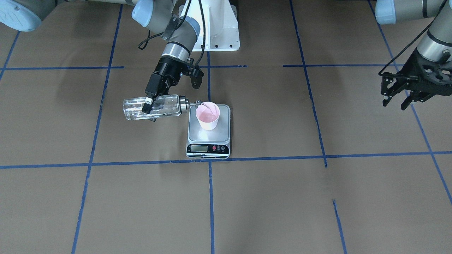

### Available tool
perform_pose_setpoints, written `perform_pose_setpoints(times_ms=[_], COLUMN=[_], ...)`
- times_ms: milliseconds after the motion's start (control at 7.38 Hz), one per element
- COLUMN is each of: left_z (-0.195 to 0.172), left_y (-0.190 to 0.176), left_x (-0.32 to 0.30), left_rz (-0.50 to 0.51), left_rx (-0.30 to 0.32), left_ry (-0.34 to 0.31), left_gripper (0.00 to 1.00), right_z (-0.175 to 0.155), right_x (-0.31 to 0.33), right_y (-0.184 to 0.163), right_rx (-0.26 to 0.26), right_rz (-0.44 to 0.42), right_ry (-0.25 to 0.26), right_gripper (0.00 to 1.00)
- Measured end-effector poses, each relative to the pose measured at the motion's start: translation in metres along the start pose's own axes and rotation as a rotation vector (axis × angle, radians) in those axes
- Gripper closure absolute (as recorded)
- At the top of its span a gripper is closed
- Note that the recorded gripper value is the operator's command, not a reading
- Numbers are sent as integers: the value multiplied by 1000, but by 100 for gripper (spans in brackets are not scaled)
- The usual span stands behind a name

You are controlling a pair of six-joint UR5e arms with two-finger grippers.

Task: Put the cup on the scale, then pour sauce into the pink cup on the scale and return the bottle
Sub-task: 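Turn the bottle upright with the right gripper and move it away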

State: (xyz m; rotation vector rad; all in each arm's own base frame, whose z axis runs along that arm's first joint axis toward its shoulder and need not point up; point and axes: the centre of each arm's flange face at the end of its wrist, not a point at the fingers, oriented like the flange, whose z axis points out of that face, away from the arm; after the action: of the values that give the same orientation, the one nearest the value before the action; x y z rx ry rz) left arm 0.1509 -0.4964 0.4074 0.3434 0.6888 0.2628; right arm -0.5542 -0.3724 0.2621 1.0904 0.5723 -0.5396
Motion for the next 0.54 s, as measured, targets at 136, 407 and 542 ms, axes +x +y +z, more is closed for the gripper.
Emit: perform_pose_setpoints(times_ms=[136, 407, 542], left_z=[-1, -2, -3], left_y=[0, 0, 0], left_x=[1, 1, 2], left_rz=[1, 2, 2], left_rx=[2, 3, 4], left_ry=[1, 1, 1], left_gripper=[45, 45, 45], right_z=[1, -7, -11], right_x=[-4, -10, -12], right_y=[4, 6, 7], right_rx=[8, 31, 46], right_rz=[113, 363, 469], right_ry=[-22, -95, -145], right_gripper=[100, 100, 100])
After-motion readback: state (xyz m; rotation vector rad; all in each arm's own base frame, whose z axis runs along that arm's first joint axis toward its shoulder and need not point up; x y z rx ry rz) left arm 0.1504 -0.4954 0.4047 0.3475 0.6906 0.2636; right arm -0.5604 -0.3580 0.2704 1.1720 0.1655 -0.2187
